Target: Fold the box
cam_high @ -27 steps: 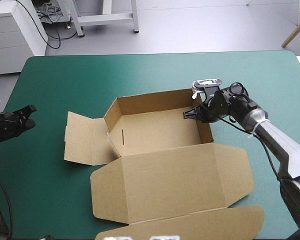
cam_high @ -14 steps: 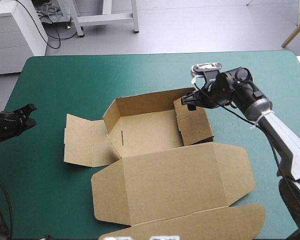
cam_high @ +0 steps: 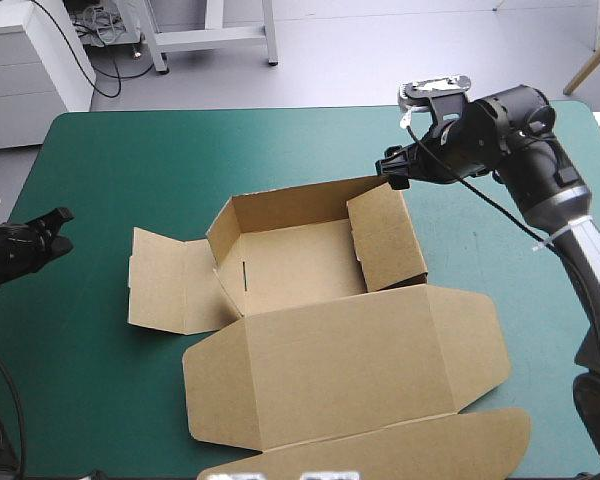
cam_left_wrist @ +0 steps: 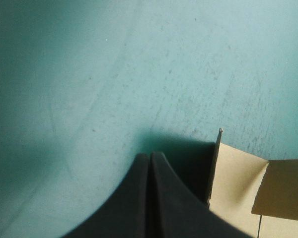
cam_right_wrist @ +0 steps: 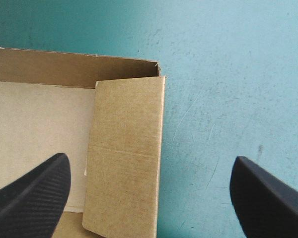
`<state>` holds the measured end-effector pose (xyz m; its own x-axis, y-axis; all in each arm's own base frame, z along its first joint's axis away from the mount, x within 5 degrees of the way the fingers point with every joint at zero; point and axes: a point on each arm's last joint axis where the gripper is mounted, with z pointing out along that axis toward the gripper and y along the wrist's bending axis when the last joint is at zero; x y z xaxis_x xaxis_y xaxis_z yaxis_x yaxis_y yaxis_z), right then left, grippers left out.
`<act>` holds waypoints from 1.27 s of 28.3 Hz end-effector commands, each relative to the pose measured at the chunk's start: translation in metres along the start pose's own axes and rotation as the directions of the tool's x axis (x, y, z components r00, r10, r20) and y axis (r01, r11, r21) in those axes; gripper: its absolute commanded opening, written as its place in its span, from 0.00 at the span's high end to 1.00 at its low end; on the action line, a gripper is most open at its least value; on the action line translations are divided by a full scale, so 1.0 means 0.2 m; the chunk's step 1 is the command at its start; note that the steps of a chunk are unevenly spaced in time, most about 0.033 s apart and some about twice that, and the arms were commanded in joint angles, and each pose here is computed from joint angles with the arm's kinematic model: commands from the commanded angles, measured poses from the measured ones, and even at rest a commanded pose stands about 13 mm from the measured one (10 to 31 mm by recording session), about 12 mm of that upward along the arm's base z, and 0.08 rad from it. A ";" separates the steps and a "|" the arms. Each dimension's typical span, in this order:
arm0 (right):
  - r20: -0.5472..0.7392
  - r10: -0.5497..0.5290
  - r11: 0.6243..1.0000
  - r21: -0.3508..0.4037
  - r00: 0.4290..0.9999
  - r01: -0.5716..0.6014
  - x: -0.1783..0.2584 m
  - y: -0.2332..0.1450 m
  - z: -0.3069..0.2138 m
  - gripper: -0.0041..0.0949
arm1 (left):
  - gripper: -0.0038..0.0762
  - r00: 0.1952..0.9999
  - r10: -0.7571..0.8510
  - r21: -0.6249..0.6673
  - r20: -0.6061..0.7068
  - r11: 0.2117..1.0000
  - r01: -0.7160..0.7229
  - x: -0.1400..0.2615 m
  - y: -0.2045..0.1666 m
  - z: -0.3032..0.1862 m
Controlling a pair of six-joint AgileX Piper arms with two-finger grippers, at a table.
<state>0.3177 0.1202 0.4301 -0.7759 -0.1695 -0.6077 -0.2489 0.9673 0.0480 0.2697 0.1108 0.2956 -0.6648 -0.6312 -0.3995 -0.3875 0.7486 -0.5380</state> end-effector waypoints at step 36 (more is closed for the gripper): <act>-0.355 -0.090 0.996 -0.031 0.930 0.085 0.19 0.02 0.68 0.46 | 0.96 0.998 0.016 0.041 0.064 0.999 -0.019 -0.02 -0.06 -0.08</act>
<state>0.3717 0.1460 0.2725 -0.9283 -0.3053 -0.2124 -0.3173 0.9480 0.0245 0.2698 0.1111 0.2957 -0.6645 -0.6281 -0.4048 -0.3857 0.7523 -0.5342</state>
